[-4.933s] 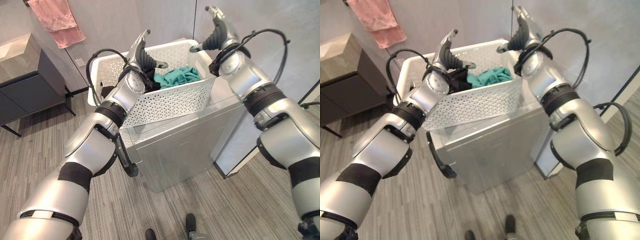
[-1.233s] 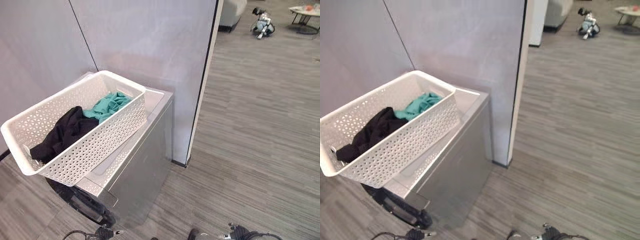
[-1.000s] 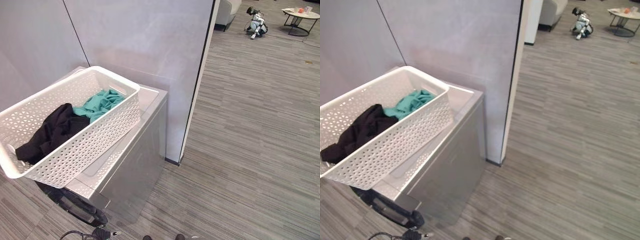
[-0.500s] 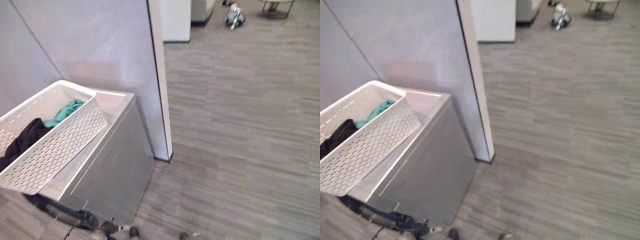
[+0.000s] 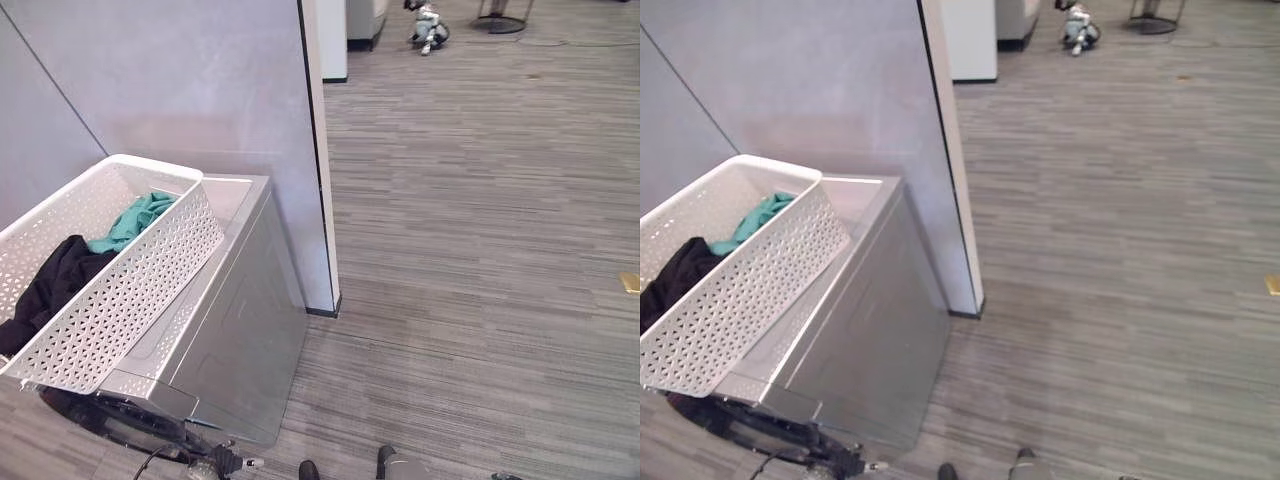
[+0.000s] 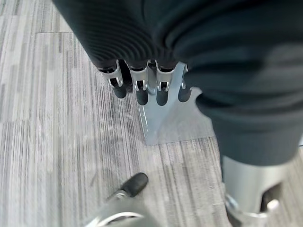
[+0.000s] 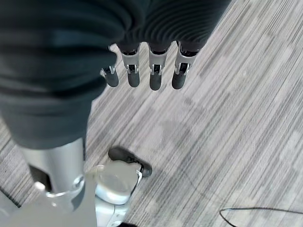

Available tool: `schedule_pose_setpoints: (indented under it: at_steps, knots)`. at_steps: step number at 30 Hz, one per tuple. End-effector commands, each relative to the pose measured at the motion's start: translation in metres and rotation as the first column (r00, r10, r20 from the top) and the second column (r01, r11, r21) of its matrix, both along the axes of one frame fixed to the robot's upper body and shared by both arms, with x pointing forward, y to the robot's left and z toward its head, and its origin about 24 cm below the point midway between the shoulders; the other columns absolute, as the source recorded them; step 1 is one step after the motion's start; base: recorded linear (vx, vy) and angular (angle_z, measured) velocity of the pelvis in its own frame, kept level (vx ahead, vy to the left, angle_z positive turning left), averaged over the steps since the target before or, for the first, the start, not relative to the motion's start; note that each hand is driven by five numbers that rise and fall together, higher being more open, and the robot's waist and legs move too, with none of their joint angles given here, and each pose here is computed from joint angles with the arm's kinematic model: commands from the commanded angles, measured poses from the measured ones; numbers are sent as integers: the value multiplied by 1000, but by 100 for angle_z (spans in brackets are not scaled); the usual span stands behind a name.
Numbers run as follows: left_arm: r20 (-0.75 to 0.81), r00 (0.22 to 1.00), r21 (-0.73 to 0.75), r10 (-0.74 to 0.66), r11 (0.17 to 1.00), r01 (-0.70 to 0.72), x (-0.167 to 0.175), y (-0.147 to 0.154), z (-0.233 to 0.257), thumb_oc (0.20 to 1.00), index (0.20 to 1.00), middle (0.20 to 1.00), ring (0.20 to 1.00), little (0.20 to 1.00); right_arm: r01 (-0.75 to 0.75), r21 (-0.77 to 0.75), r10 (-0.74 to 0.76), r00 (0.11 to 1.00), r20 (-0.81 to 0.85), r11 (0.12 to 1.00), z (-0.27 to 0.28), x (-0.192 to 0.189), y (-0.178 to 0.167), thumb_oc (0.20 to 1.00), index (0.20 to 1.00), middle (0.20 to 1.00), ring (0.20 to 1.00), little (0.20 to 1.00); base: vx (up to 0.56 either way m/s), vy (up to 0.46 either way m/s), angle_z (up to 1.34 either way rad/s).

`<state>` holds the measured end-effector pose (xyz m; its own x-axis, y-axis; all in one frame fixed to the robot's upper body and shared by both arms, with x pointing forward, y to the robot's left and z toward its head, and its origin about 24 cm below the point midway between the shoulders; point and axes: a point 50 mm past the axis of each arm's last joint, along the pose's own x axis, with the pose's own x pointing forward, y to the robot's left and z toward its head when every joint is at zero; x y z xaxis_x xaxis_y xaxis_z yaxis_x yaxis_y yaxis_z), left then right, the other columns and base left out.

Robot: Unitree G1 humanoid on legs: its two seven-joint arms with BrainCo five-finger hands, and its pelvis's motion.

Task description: Grab the laundry basket,head to the washer,open it,put in the laundry and shut it.

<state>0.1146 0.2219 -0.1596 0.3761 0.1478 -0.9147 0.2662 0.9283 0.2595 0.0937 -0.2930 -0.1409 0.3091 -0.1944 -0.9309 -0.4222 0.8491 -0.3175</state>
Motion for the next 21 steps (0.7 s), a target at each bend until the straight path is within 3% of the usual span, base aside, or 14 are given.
schedule_pose_setpoints:
  at_steps: [1,5,11,21]
  knots:
    - [50,999,89,21,996,-25,13,37,14,1000,1000,1000,1000,1000,-81,10,81,996,-43,997,-4,3,9,1000,1000,1000,1000,1000,-41,229,-91]
    - [52,999,84,9,996,-13,14,36,14,1000,1000,1000,1000,1000,-111,35,114,990,-80,993,-9,-7,18,1000,1000,1000,1000,1000,-58,129,-55]
    - [68,995,55,-66,997,62,22,18,12,1000,1000,1000,1000,1000,-97,-14,95,990,-106,995,-7,-16,5,1000,1000,1000,1000,1000,-43,-34,8]
    - [64,995,77,-77,994,72,21,20,12,1000,1000,1000,1000,1000,-159,-39,154,983,-101,987,-4,-11,0,1000,1000,1000,1000,1000,-27,59,6]
